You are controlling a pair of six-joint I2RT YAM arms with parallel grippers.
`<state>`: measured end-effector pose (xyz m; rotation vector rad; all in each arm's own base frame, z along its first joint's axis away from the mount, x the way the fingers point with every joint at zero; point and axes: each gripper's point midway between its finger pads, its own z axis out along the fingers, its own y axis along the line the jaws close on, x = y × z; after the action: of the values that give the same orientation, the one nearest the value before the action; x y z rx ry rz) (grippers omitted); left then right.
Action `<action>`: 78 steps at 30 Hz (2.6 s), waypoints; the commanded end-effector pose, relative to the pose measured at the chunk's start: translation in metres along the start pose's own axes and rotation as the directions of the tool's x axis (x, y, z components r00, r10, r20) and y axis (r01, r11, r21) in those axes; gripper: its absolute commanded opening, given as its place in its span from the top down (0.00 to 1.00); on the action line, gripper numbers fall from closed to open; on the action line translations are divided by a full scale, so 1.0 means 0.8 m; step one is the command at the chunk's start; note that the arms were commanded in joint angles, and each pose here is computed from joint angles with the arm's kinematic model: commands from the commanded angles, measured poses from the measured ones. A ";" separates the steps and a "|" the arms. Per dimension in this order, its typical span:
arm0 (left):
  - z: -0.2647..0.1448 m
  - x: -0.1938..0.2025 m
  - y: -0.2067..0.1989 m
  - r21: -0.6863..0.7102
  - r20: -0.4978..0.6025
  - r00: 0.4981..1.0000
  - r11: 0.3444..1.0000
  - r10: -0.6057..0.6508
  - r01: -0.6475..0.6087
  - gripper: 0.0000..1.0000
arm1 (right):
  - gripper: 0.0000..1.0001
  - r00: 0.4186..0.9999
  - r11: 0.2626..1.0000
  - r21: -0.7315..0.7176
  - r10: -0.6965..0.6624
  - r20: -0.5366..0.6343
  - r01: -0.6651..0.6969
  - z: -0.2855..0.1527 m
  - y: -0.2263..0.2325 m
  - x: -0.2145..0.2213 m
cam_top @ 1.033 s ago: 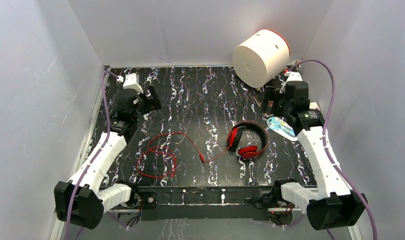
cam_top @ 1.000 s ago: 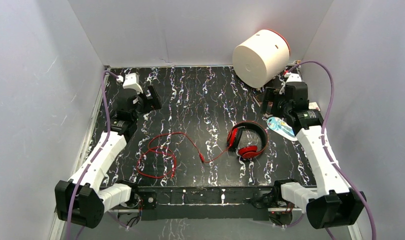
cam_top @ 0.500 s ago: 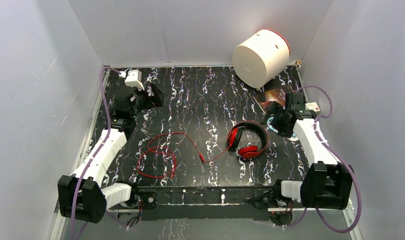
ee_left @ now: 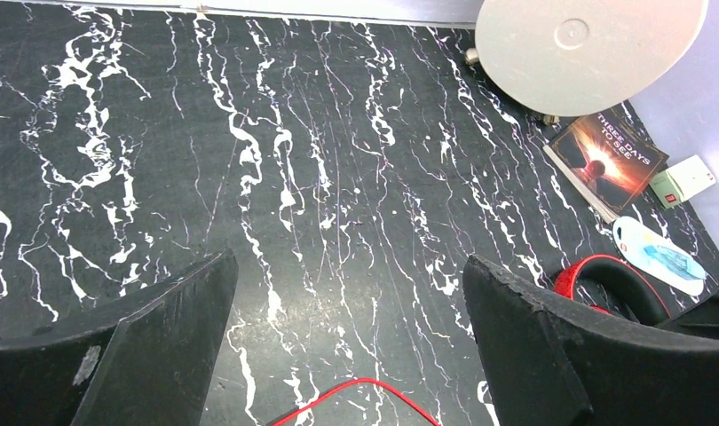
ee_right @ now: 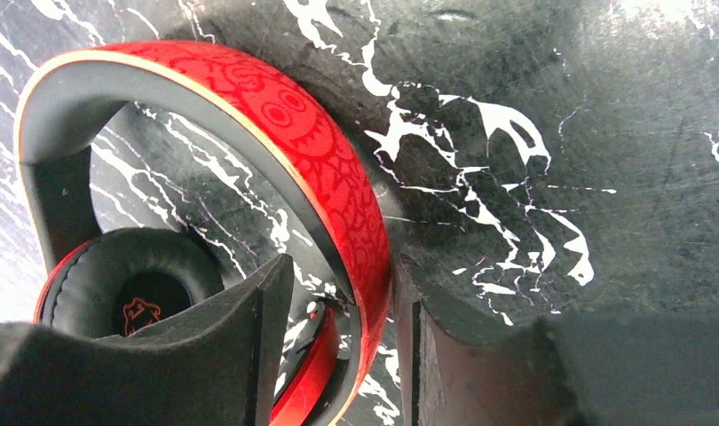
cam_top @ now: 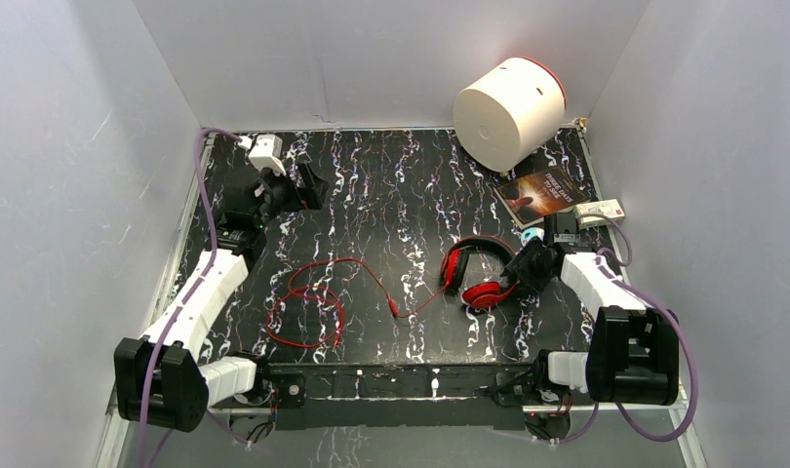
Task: Wrap the headphones
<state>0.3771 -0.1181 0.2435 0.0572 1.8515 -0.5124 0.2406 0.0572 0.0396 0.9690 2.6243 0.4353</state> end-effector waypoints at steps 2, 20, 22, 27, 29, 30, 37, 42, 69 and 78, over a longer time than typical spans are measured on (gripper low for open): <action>0.007 -0.007 -0.011 0.058 0.010 1.000 0.998 -0.001 0.000 0.02 | 0.49 0.995 0.999 -0.048 0.000 0.099 0.005 0.007 0.016 -0.014; -0.060 0.048 -0.117 0.085 -0.406 0.843 0.904 -0.353 0.420 0.02 | 0.90 0.675 0.710 -0.218 -0.460 0.577 0.670 -0.097 0.191 -0.090; -0.078 0.035 -0.129 0.079 -0.448 0.820 0.897 -0.357 0.434 0.02 | 0.91 0.544 0.569 -0.195 -0.545 0.638 0.799 -0.115 0.231 -0.087; -0.116 0.002 -0.146 0.076 -0.491 0.802 0.900 -0.341 0.429 0.02 | 0.94 0.218 0.149 -0.161 -0.728 0.649 0.976 -0.114 0.295 -0.036; -0.124 -0.003 -0.153 0.096 -0.498 0.801 0.896 -0.333 0.433 0.02 | 0.97 0.093 -0.025 -0.166 -0.740 0.666 0.986 -0.113 0.312 0.002; -0.126 -0.003 -0.155 0.108 -0.506 0.799 0.895 -0.325 0.433 0.02 | 0.98 0.041 -0.090 -0.156 -0.734 0.678 0.984 -0.114 0.319 0.018; -0.108 0.047 -0.157 0.030 -0.601 0.758 0.941 -0.253 0.338 0.02 | 1.00 -0.121 -0.369 -0.208 -0.696 0.708 0.906 -0.119 0.349 0.103; -0.093 0.086 -0.181 0.002 -0.651 0.744 0.981 -0.146 0.194 0.10 | 1.00 -0.135 -0.413 -0.234 -0.691 0.710 0.880 -0.120 0.355 0.132; -0.088 0.150 -0.133 -0.158 -0.679 0.734 0.979 -0.015 -0.126 0.72 | 0.90 -0.156 -0.418 -0.190 -0.664 0.732 0.889 -0.148 0.368 0.160; -0.104 0.118 -0.128 -0.177 -0.605 0.796 0.978 -0.018 -0.113 1.00 | 0.46 0.012 -0.143 -0.144 -0.667 0.745 0.979 -0.195 0.387 0.113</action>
<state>0.2372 -0.2168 0.1850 0.2686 2.6125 -0.2805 0.2697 0.3232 0.2068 -1.2859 1.7529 0.6427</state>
